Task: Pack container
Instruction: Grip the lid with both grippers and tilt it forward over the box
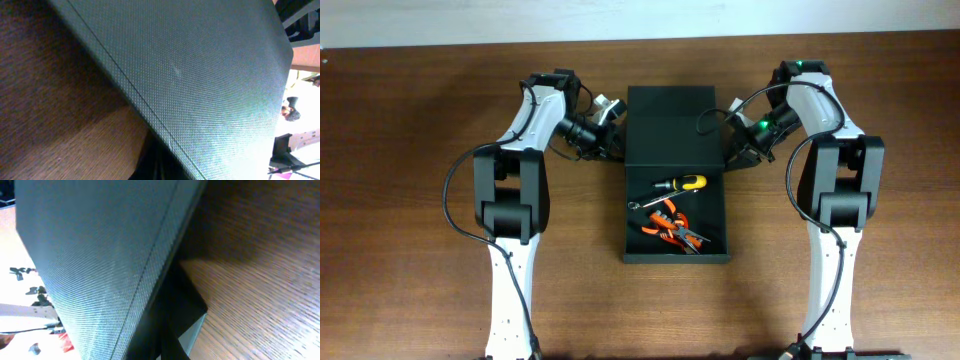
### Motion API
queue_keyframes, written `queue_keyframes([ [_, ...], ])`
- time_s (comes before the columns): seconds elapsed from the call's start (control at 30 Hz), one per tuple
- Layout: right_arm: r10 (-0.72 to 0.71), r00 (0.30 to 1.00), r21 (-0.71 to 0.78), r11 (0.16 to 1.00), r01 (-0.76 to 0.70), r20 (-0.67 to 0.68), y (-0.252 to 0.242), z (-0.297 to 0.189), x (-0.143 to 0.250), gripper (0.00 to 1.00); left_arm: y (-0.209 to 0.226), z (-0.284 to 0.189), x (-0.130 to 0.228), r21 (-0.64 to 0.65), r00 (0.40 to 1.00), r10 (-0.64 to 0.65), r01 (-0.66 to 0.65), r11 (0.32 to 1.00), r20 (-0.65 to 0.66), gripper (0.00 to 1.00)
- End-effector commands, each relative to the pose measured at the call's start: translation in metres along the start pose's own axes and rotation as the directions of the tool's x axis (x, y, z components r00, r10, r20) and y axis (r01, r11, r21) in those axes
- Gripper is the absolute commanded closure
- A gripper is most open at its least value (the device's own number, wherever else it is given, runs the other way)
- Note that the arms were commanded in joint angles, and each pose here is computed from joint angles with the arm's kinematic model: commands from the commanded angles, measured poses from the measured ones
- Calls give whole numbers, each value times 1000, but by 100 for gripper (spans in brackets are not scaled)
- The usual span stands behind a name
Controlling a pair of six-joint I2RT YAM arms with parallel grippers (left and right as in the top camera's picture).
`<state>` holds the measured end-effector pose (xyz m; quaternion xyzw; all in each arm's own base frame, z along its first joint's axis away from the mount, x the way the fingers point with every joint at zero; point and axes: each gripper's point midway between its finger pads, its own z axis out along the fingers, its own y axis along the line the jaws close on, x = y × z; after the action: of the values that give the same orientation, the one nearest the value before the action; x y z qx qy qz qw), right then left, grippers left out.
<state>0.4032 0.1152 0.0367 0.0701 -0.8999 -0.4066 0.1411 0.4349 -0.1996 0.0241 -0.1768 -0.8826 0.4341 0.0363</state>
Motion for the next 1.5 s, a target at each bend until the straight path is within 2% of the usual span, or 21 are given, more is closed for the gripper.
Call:
queue_keyframes([
  [0.0, -67, 997, -89, 994, 69, 22, 15, 7, -5, 96, -1, 4, -1, 34, 1000, -5, 5, 999, 9, 98],
  [0.4, -187, 979, -126, 972, 196, 84, 21, 4, -14, 96, -3, -3, -24, 8, 993, 85, -86, 996, 77, 98],
  [0.57, -264, 955, -161, 945, 284, 135, 30, 2, -20, 96, -13, -16, -42, -14, 981, 149, -149, 989, 122, 98],
  [0.9, -308, 931, -163, 926, 340, 195, 37, -3, -32, 94, -36, -37, -68, -43, 961, 205, -200, 979, 187, 98],
  [1.47, -383, 874, -84, 902, 424, 298, 76, -68, -43, 91, -55, -36, -71, -45, 954, 237, -233, 972, 182, 98],
])
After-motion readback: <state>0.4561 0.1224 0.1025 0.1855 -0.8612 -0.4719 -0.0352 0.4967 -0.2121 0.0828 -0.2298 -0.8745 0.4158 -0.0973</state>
